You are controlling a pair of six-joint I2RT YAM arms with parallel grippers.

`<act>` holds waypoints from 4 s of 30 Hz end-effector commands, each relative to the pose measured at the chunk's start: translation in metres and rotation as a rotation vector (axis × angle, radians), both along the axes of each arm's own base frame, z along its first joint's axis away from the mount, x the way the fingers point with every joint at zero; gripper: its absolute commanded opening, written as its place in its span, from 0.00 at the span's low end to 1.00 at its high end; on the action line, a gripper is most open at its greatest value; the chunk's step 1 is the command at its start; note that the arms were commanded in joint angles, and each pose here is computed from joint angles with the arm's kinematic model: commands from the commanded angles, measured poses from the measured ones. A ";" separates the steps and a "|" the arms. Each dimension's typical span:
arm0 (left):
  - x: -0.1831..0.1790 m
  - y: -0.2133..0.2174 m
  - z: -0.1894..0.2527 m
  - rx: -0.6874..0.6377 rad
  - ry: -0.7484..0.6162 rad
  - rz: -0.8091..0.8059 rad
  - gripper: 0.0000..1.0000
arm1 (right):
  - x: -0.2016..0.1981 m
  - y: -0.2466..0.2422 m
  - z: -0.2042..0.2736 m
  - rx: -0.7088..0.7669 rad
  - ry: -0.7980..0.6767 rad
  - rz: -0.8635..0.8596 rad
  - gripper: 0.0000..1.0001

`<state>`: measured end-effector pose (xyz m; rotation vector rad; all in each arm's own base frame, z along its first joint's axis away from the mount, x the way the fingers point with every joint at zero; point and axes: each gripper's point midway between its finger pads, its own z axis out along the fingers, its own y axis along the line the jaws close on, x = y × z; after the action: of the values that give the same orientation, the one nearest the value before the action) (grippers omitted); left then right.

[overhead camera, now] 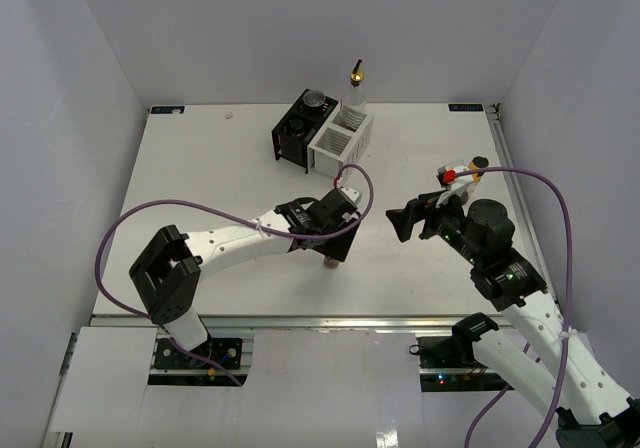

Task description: Organize the condiment bottles

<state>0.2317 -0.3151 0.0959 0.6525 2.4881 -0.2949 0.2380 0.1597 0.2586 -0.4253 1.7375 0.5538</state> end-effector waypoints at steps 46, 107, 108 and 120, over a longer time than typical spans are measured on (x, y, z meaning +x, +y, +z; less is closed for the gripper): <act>0.317 0.107 0.178 -0.002 -0.528 0.488 0.00 | -0.007 0.001 0.029 0.032 -0.095 0.032 0.96; 0.319 0.106 0.155 0.051 -0.494 0.446 0.84 | -0.001 -0.001 0.024 0.032 -0.080 -0.003 0.96; 0.316 0.105 0.161 0.037 -0.493 0.439 0.85 | 0.001 -0.001 0.024 0.034 -0.073 -0.009 0.96; 0.183 0.061 0.257 -0.437 -0.374 0.105 0.90 | 0.084 -0.087 0.043 -0.233 0.010 -0.580 0.95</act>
<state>0.4835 -0.2289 0.3041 0.2472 2.0820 -0.2443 0.2954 0.1249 0.2319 -0.2666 1.9457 0.1924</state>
